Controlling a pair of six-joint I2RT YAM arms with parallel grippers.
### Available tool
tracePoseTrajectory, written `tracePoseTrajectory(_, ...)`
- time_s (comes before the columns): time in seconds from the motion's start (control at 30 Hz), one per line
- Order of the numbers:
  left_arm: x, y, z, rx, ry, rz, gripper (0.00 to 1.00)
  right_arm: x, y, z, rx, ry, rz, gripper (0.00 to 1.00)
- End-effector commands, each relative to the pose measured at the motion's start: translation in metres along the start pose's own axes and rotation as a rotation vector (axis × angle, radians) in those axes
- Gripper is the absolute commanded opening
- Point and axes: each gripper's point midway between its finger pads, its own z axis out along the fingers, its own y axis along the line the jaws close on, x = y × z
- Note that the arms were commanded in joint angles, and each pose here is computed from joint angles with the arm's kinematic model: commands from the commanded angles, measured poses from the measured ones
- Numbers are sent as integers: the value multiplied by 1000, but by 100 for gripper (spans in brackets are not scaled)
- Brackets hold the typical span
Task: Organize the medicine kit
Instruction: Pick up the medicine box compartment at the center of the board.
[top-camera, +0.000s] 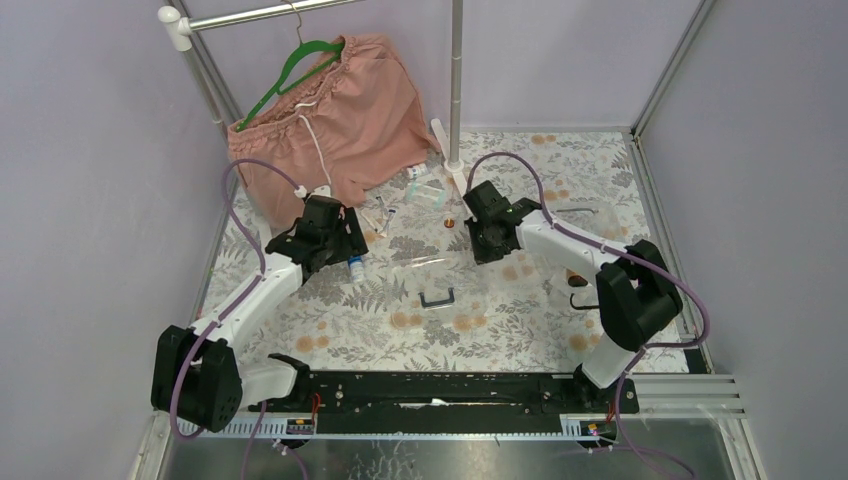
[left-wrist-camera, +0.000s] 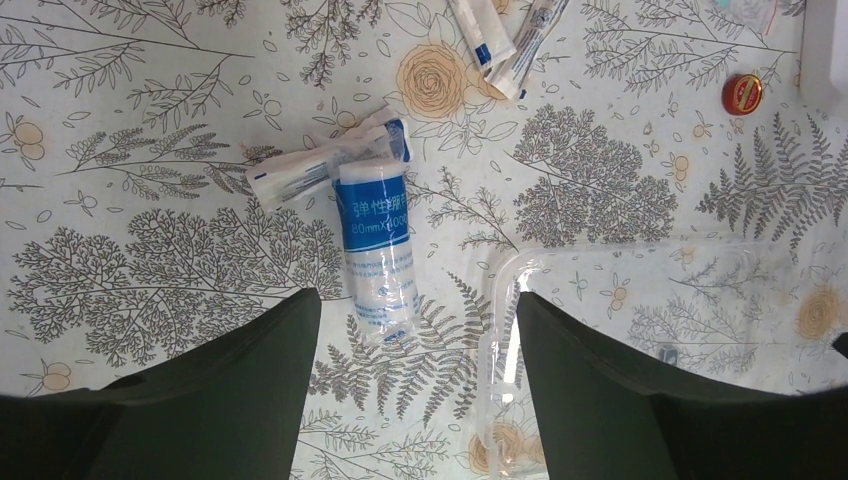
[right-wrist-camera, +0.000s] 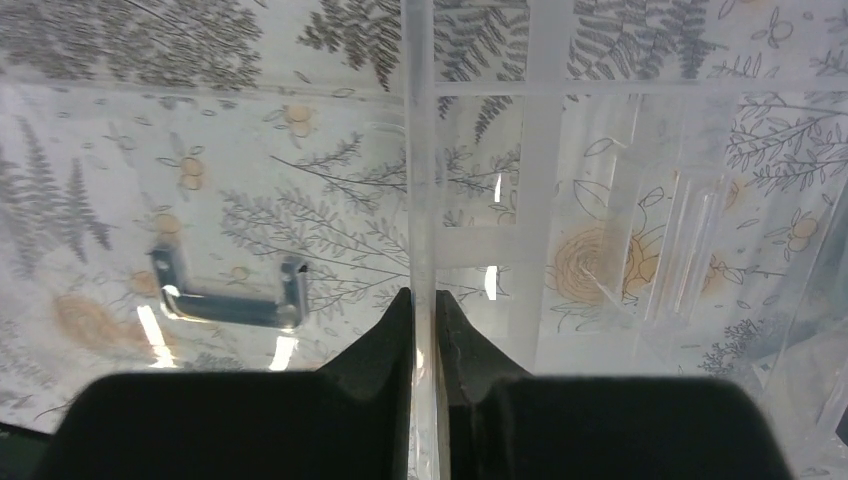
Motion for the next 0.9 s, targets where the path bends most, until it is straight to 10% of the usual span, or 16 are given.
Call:
tracePoseTrajectory(0.0,-3,-6,4,25,-16,7,80,14,-16,12,91,44,-12,0)
tracePoseTrajectory(0.57,-27,-14,-19,70,-129,-28,82,46,90,2,-152,39,-727,3)
tracePoseTrajectory(0.87,-8,-90,-36,506,-14,136,83,44,119,-34,-281,-70,-817,5)
